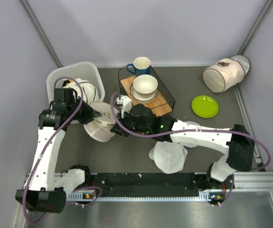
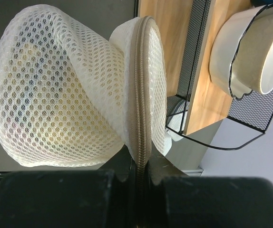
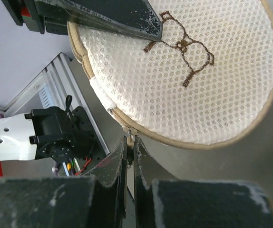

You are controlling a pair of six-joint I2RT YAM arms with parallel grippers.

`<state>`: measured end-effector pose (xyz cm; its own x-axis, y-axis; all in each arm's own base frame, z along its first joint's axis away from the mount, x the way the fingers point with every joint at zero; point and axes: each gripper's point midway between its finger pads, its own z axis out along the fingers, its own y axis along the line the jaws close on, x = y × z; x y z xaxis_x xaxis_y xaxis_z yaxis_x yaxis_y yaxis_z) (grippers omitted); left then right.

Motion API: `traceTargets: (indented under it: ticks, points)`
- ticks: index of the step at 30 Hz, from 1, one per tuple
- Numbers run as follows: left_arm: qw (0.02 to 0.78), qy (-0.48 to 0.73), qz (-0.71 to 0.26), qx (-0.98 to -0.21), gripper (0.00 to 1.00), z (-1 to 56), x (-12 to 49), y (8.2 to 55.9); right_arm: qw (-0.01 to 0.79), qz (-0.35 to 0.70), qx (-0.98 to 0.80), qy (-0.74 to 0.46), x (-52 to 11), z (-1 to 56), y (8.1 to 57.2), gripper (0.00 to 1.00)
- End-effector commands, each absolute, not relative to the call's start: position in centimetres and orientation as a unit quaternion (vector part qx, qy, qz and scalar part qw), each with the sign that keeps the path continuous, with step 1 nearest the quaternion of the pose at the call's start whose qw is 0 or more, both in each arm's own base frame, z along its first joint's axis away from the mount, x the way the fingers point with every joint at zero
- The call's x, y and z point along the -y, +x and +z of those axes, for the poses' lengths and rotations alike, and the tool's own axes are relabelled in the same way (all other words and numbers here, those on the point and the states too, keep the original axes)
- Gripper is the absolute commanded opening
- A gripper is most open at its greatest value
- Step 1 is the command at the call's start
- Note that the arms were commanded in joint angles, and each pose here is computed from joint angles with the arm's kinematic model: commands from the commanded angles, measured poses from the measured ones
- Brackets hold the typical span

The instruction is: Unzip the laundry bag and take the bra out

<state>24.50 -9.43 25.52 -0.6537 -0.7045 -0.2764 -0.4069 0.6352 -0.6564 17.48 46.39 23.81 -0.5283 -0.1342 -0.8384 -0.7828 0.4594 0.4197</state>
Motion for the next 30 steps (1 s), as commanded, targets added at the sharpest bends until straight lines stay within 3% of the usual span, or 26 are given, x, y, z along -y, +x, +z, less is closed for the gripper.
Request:
traceTargets:
  ticks: [1, 9, 18, 20, 21, 24, 30]
  points:
    - [0.29, -0.295, -0.294, -0.862, 0.0, 26.9, 9.6, 25.1, 0.415, 0.418, -0.751, -0.299, -43.8, 25.4, 17.8, 0.0]
    - [0.301, -0.278, -0.291, -0.864, 0.0, 26.8, 9.6, 25.4, 0.378, 0.409, -0.752, -0.352, -41.1, 22.1, 15.1, 0.0]
    - [0.341, -0.195, -0.355, -0.848, 0.0, 28.0, 11.5, 25.6, 0.348, 0.428, -0.744, -0.377, -43.4, 22.6, 14.3, 0.01]
    - [0.332, -0.181, -0.365, -0.851, 0.0, 27.4, 12.0, 25.3, 0.347, 0.426, -0.747, -0.376, -43.8, 22.7, 14.6, 0.04]
    - [0.331, -0.177, -0.368, -0.851, 0.0, 27.3, 12.1, 25.2, 0.35, 0.432, -0.743, -0.373, -44.2, 23.7, 14.7, 0.12]
    - [0.332, -0.164, -0.374, -0.85, 0.0, 27.2, 12.4, 25.0, 0.349, 0.452, -0.732, -0.372, -44.9, 25.4, 14.5, 0.21]
    - [0.333, -0.156, -0.373, -0.852, 0.0, 27.1, 12.4, 25.0, 0.339, 0.473, -0.725, -0.368, -45.6, 26.8, 14.0, 0.26]
